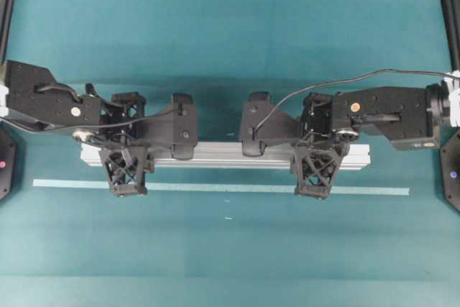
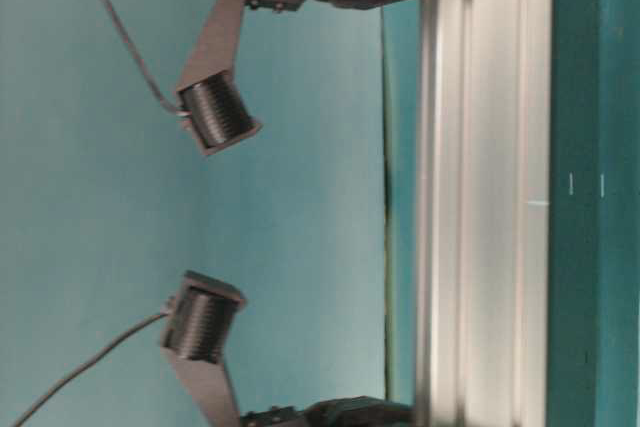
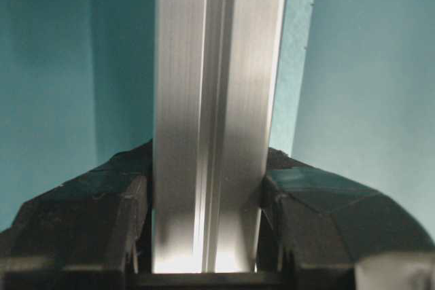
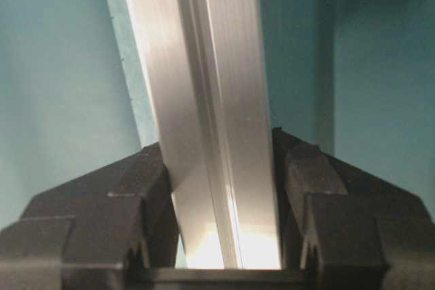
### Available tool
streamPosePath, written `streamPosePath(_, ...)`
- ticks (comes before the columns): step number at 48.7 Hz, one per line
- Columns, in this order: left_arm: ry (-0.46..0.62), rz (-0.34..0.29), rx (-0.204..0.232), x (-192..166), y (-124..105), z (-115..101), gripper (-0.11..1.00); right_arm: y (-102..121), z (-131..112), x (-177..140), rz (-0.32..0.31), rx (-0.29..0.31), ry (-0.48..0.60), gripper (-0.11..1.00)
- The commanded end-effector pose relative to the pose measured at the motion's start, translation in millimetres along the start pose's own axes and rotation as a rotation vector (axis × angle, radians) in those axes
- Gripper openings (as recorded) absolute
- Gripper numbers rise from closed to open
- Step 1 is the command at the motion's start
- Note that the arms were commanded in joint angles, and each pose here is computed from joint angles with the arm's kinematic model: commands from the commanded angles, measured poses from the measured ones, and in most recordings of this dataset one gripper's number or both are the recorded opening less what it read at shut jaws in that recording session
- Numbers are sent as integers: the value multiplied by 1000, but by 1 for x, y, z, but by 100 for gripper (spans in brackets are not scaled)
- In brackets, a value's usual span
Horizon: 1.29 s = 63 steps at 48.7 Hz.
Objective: Lift the metal rail with both hands and move it towards you.
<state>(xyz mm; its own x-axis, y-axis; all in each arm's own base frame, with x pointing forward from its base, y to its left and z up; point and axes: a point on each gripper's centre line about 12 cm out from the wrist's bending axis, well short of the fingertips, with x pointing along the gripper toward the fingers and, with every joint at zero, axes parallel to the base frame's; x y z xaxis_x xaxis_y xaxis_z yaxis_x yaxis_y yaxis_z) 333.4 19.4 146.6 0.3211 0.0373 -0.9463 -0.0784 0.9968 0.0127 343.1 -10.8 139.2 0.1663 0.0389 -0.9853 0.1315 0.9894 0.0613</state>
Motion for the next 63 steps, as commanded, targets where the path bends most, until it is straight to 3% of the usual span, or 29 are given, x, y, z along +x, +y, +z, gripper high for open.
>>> streamPosePath(1,-60,-4,-77,-1,2,9,29,6,6,-1,11,-5,-49,40)
streamPosePath(14,-53,-12,-115,15,-3,3,29,13,-4,11,19,-18,-63,40)
streamPosePath(26,-49,-22,-106,19,-13,0,29,18,-7,19,26,-22,-60,40)
streamPosePath(63,-51,-21,-100,33,-11,-2,29,19,-5,31,34,-11,-69,40)
